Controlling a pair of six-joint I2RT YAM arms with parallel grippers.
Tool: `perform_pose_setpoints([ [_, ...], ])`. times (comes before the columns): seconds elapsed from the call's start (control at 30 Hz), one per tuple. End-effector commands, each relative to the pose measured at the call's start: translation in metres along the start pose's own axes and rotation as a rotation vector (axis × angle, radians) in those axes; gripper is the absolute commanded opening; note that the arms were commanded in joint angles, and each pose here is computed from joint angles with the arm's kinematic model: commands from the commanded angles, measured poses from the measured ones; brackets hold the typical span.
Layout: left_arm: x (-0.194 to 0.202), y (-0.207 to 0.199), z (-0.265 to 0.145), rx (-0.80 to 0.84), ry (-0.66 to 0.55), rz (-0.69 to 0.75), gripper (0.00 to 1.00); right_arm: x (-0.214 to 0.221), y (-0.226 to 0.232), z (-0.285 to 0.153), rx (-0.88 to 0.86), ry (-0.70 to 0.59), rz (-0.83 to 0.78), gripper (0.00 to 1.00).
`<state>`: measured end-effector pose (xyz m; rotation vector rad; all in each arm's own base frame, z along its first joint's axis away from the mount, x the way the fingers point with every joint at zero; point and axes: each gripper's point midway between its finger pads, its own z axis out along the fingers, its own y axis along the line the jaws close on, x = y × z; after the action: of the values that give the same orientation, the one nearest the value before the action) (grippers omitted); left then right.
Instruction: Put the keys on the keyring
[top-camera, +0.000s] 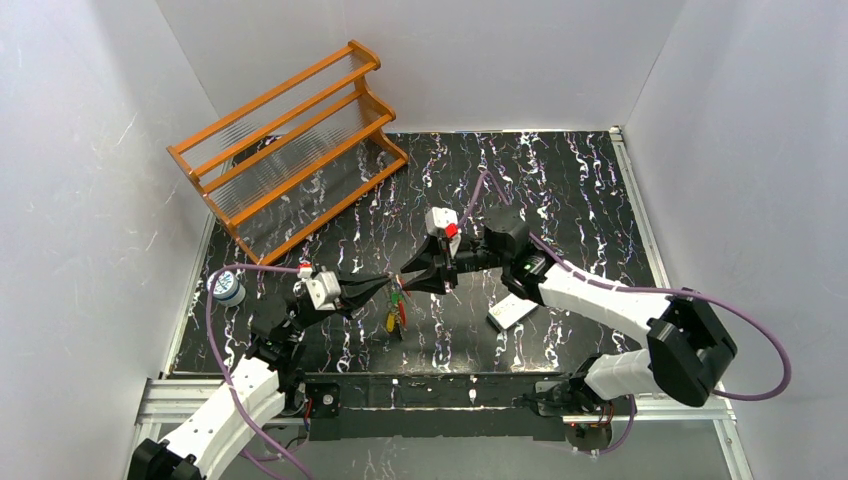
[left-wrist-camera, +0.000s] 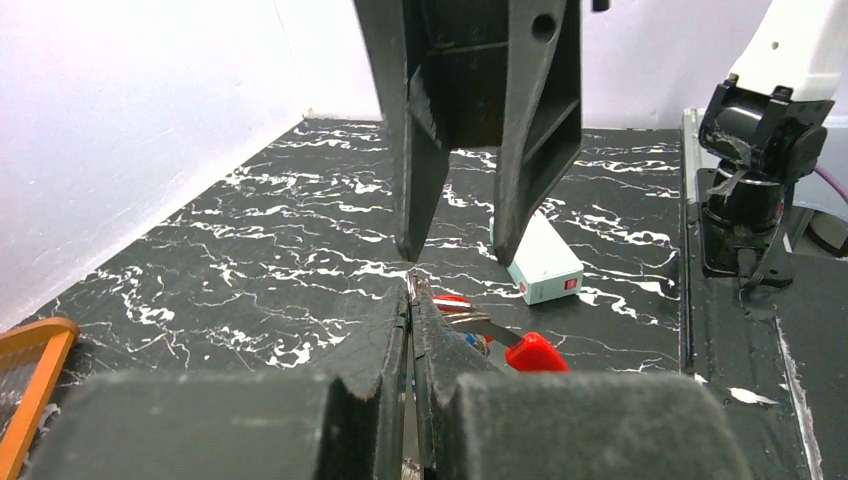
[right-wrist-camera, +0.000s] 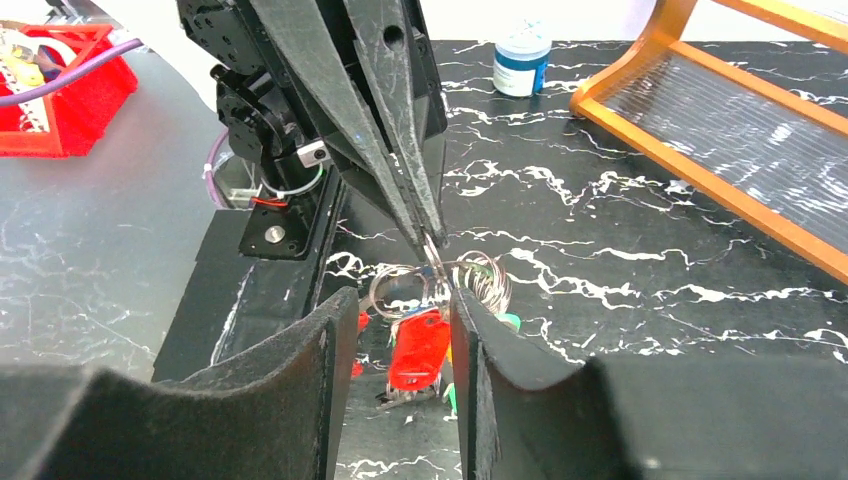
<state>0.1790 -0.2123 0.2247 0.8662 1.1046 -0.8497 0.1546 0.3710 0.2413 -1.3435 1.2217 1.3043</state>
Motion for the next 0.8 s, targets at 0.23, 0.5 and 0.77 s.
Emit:
perform_pose_setpoints([
  [0.23,-0.024,-0.008,0.004,0.046,-0.088,0.034,0.00,-0.031,-0.004,0.015,-0.079,-0.095,-0.030,0.45],
  [0.5,-0.024,-0.009,0.005,0.057,-0.084,0.026,0.00,-0.023,-0.008,0.021,-0.092,-0.084,-0.010,0.31],
  [0.77,-0.025,-0.009,0.005,0.058,-0.087,0.026,0.00,-0.019,-0.009,0.021,-0.094,-0.062,-0.012,0.01],
])
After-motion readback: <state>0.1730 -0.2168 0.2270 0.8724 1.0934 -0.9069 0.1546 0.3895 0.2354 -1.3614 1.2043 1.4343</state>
